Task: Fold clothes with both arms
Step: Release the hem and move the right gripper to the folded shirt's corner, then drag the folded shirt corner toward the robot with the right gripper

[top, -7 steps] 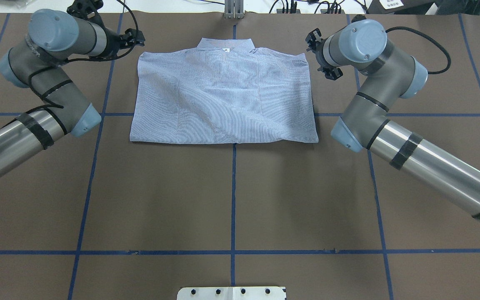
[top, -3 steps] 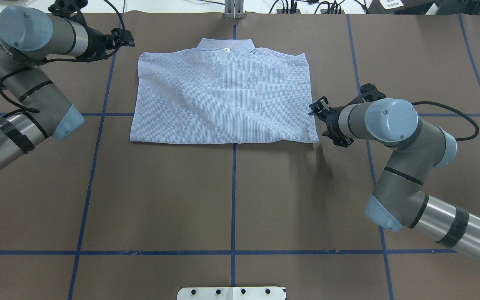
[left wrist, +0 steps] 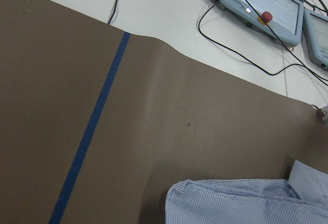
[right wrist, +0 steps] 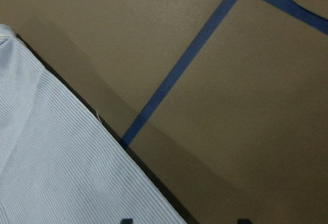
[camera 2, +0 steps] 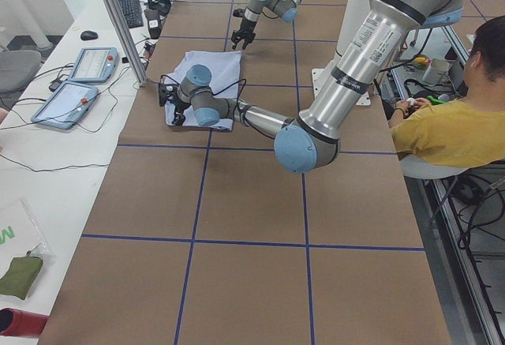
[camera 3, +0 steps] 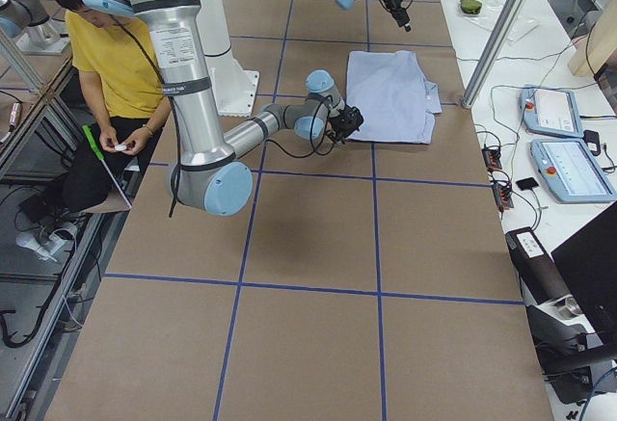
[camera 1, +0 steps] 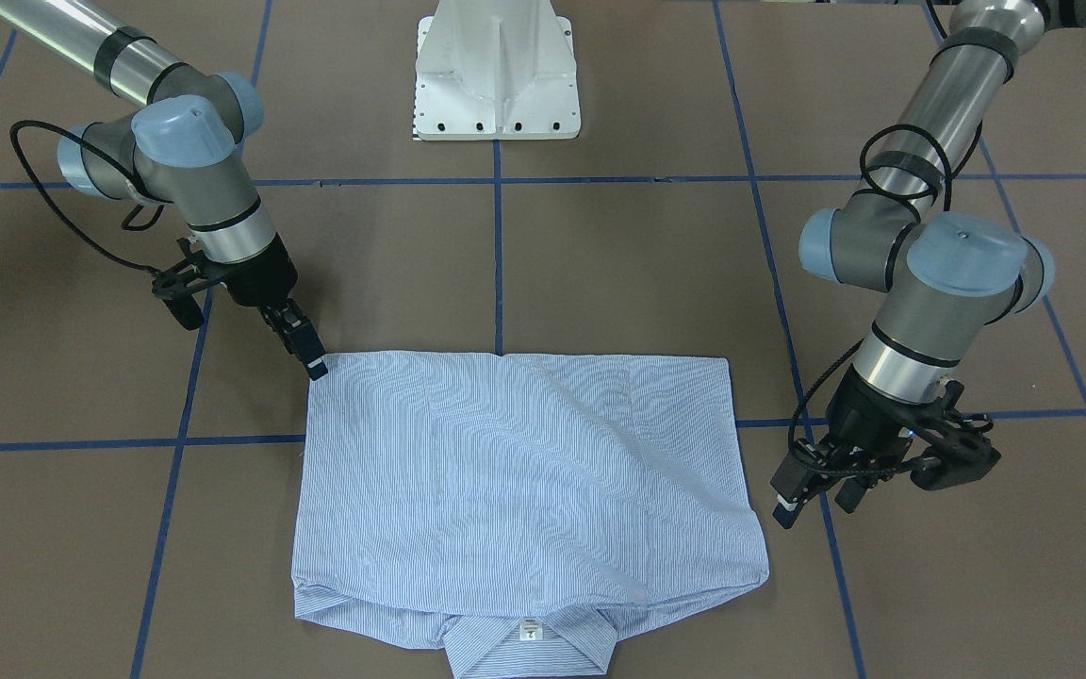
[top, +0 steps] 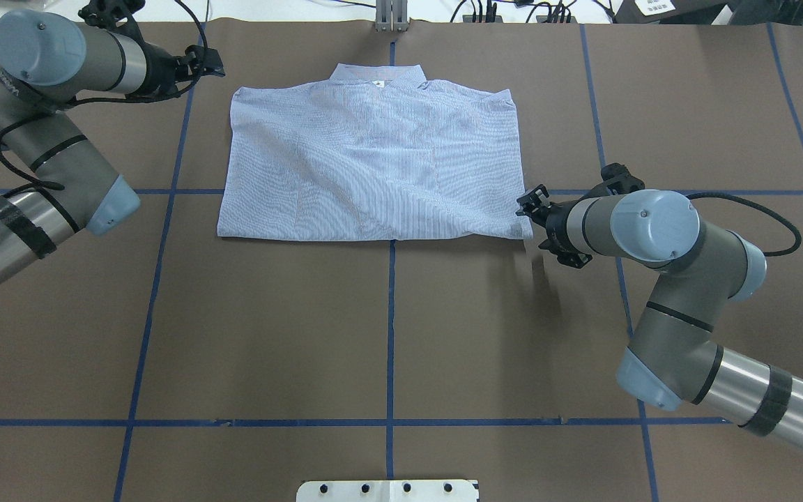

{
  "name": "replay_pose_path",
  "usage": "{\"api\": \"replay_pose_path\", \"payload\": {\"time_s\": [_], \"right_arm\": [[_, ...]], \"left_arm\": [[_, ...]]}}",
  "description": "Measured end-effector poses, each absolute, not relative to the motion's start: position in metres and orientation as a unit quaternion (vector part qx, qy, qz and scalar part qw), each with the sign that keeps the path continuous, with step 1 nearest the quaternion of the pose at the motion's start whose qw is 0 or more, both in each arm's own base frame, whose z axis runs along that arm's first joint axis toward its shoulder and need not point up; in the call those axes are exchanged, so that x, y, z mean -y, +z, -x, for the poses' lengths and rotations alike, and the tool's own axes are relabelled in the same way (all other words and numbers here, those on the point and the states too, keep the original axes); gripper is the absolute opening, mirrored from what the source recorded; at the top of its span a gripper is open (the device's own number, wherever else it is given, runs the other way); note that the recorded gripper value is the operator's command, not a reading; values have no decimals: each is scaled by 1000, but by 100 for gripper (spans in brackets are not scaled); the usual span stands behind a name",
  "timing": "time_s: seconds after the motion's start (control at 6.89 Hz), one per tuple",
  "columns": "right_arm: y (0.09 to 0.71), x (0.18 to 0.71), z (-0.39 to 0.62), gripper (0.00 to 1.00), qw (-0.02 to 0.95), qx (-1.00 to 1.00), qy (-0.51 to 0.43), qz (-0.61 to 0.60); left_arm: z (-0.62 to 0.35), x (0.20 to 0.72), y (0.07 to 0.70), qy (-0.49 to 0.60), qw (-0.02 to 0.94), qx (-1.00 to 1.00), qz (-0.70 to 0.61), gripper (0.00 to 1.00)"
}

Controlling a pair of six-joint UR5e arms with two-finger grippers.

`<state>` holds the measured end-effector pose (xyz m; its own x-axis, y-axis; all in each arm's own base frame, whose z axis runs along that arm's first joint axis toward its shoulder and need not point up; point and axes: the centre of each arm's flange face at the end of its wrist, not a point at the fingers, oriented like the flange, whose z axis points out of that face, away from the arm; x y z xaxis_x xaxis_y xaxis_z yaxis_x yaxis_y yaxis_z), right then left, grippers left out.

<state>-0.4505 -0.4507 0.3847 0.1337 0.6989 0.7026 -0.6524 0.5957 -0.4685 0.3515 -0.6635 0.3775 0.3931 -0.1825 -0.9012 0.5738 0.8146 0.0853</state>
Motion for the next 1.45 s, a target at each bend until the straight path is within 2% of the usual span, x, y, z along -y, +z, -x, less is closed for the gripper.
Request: {"api": "replay_pose_path", "payload": {"time_s": [0.29, 0.44, 1.02, 1.16, 1.45], "right_arm": [[380, 449, 456, 25, 752, 484, 447, 24], [380, 449, 458, 0, 750, 484, 450, 25], [372, 446, 451, 0, 740, 492, 458, 33], [366, 433, 432, 0, 733, 499, 460, 40], [352, 371, 382, 0, 737, 502, 438, 116]], "left_arm": [[-350, 662, 384, -235, 813, -495, -197, 99], [-349, 662, 385, -235, 813, -494, -197, 99], [-348, 660, 383, -236, 812, -495, -200, 99], [-347, 660, 378, -236, 809, -498, -204, 99], [-344, 655, 362, -232, 802, -509, -210, 99]]}}
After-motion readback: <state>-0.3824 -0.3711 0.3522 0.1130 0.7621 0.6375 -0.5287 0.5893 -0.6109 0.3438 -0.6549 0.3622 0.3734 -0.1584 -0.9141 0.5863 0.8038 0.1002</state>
